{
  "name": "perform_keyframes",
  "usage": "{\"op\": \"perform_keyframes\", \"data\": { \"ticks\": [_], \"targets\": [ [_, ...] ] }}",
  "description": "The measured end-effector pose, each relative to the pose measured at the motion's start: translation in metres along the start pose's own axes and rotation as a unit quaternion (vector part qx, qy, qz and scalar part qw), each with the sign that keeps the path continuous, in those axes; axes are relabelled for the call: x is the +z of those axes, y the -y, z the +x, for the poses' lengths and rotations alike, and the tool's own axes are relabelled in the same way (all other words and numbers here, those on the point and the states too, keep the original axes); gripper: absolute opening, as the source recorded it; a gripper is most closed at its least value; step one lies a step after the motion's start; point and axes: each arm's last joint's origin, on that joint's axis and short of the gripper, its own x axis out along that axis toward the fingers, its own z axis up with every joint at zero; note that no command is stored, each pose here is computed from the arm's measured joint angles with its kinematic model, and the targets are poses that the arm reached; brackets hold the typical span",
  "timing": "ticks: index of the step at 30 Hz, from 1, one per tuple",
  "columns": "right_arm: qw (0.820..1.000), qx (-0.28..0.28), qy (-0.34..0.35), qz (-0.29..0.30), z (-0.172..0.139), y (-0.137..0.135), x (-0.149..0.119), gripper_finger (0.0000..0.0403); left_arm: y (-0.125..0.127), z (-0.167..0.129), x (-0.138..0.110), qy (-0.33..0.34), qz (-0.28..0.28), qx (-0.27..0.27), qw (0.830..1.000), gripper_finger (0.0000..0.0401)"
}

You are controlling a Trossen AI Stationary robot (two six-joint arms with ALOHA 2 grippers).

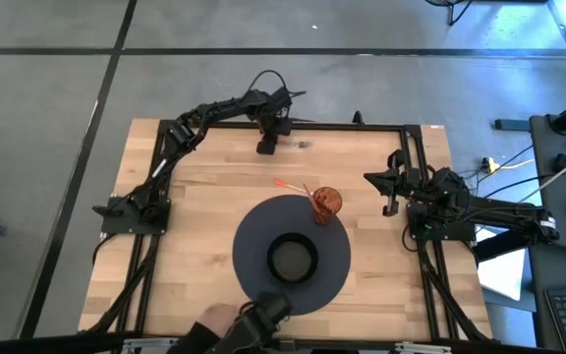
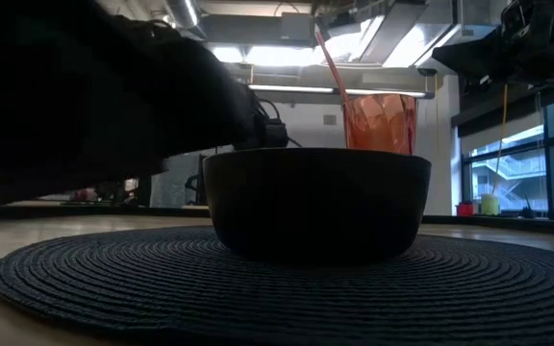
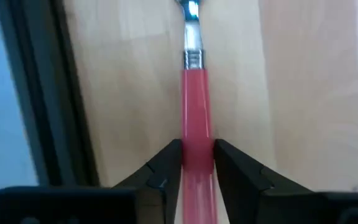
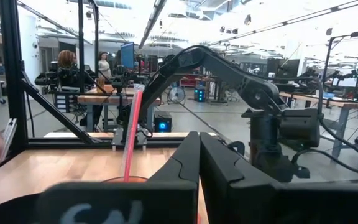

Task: Pick & Place Utensil
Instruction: Put the pink fork into the black bowl on the blue mat

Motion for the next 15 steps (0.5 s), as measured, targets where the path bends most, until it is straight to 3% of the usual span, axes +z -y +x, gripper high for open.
{"op": "perform_keyframes", "data": {
  "ticks": [15],
  "targets": [
    [1.000, 0.001, -0.016, 0.025, 0.000, 0.000, -0.003, 0.0004, 0.029, -0.001, -0.004, -0.091, -0.064, -0.090, 0.990, 0.0061]
  ]
}}
